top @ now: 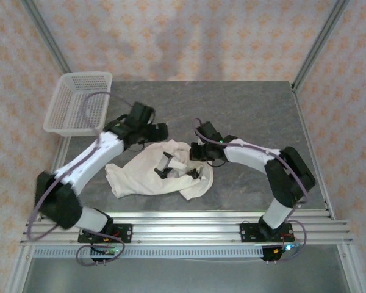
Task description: Fold the inside-out t-shirt
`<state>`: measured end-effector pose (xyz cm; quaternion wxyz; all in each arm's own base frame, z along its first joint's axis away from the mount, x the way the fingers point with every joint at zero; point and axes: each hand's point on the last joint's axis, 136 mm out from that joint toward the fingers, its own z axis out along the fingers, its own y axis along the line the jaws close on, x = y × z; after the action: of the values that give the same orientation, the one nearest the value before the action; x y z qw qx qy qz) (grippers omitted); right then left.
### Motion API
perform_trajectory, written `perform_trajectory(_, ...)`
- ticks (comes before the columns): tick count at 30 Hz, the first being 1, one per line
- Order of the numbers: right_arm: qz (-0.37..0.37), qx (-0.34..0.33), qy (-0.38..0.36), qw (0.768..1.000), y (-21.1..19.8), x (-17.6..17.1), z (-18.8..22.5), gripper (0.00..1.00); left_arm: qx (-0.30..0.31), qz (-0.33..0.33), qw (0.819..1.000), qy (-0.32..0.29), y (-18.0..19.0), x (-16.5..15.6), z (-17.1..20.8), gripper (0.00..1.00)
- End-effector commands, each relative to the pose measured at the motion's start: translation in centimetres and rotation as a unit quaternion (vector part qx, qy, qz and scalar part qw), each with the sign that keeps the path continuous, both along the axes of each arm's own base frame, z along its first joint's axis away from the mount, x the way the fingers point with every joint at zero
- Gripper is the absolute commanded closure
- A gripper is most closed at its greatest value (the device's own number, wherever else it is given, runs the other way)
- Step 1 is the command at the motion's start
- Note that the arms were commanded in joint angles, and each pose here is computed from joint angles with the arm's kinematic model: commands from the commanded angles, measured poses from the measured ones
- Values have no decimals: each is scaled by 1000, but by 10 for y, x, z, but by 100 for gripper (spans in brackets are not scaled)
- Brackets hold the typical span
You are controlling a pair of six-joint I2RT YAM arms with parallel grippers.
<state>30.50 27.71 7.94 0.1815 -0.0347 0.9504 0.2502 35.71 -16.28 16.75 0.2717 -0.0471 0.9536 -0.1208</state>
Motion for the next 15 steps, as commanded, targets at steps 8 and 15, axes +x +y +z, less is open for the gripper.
perform_trajectory(8, -59, 36, -79, 994, -37, -18, 62, 100, 61, -81, 991, 92, -53, 18, -78, 16)
perform_trajectory(15, -112, 15, -119, 986, -69, -11, 73, 44, -16, -103, 991, 80, -57, 12, -59, 100)
